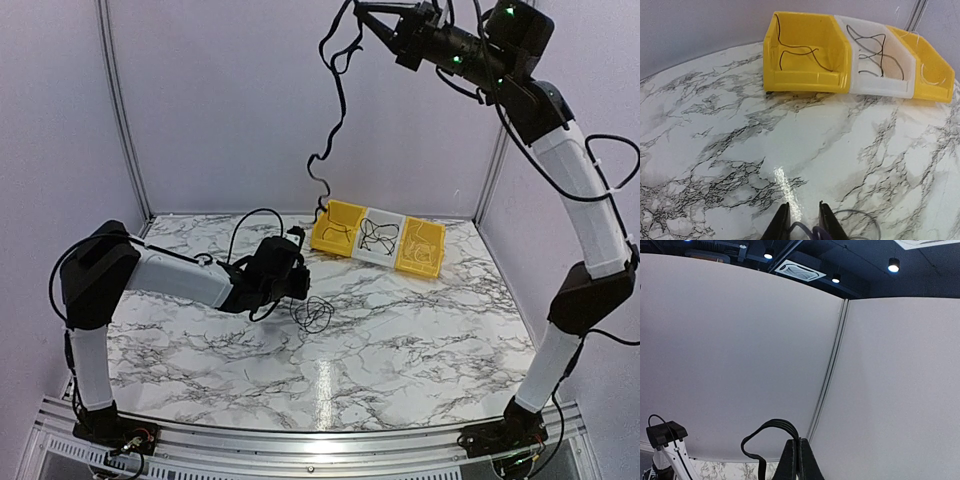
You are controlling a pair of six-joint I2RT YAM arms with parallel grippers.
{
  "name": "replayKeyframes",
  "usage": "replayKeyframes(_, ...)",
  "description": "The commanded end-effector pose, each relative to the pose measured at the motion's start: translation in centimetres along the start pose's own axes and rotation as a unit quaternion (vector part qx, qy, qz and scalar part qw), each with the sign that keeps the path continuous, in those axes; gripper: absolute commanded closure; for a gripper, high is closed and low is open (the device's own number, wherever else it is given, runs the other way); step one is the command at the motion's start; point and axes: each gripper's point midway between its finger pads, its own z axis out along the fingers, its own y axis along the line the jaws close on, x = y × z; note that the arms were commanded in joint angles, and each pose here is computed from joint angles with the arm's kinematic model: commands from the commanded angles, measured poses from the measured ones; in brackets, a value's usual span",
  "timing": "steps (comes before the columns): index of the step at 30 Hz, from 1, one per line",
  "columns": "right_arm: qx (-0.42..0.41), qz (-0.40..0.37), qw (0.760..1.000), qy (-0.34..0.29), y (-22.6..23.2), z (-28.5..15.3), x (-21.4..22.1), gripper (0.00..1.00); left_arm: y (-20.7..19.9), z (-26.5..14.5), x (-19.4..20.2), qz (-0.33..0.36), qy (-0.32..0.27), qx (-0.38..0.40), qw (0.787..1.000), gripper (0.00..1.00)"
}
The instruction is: Untangle the cables
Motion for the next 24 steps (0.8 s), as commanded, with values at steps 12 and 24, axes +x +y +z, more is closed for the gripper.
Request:
replayKeyframes(12,0.202,-0.120,0.971,-0.037,-8.9,-5.2,-3.8,1.00,1.0,-1.6,6.5,-0.030,0.072,0.048,0.996,0.65)
replayKeyframes(24,0.259,-0.092,0.956,0.106,-18.4,-8.1,10.0,1.00,1.8,-4.3,5.4,-0.066,0.055,0.041,0.995,0.41)
